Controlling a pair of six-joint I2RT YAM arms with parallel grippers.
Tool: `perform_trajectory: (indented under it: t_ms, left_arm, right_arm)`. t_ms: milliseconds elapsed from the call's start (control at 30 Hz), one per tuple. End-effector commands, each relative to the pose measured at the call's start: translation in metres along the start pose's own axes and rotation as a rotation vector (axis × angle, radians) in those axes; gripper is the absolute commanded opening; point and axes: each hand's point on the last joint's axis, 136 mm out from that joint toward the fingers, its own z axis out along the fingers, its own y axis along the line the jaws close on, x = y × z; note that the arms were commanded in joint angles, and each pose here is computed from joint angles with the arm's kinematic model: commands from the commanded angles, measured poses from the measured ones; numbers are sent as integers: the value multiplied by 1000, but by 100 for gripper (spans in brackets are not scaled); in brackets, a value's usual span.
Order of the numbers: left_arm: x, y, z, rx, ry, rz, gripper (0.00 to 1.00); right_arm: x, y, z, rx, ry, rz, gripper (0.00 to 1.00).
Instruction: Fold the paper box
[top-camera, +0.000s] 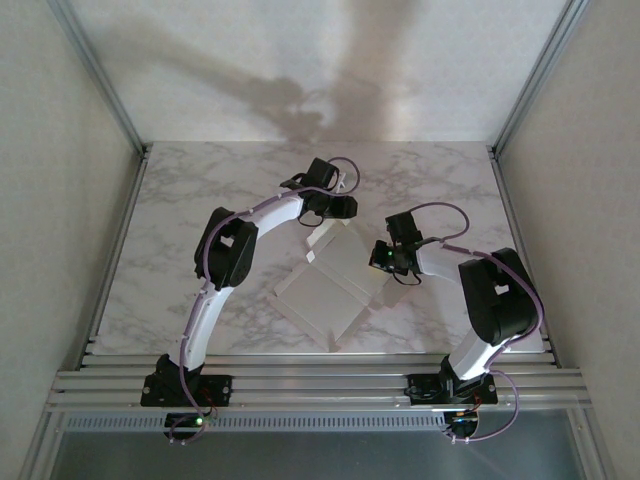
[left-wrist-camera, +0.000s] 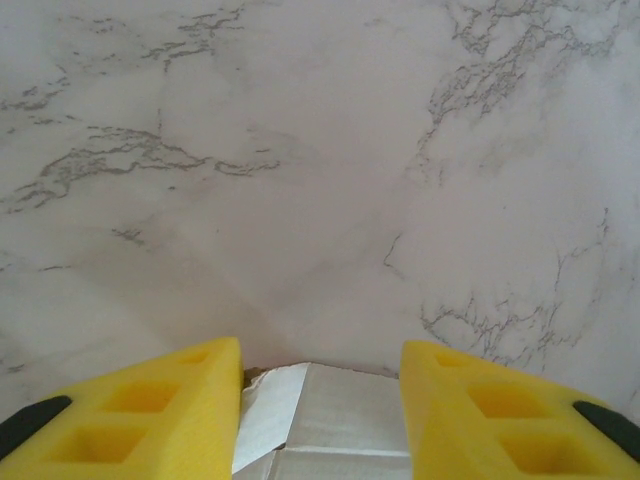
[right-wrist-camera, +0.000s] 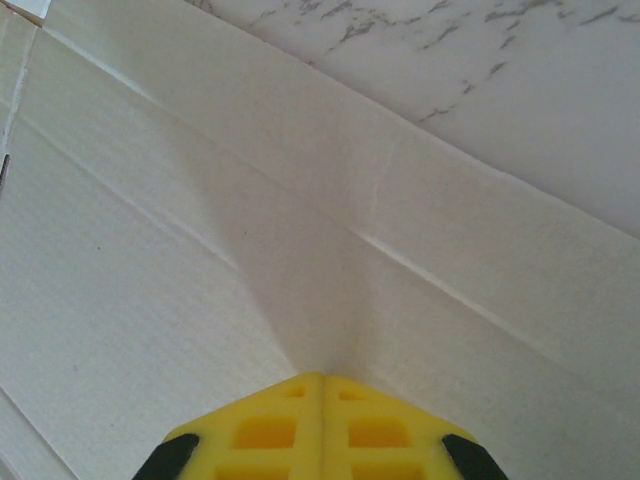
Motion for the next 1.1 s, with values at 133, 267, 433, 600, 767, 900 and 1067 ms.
perform_trajectory:
  t_ms: [133,267,433,600,767,900,1067]
  left_arm:
    - [30,-39,-9,63,117,10,40]
    - [33,-44,-7,64,119,23,38]
    - [37,-50,-6,68,126,27,38]
    - [42,-46,0,51,137,22,38]
    - [42,-35,7,13,124,22,38]
    - [35,-33,11,11,98,26,38]
    - [32,-24,17,27,101,-14,39]
  right_arm:
    - [-1,-8,8,35,5,8,0]
    - [-1,-8,7,34,5,8,0]
    - [0,-9,8,37,5,10,0]
    - [1,-10,7,38,7,10,0]
    - [3,-10,7,35,11,9,0]
    - [3,-9,6,32,11,8,0]
    - [2,-8,5,26,11,6,0]
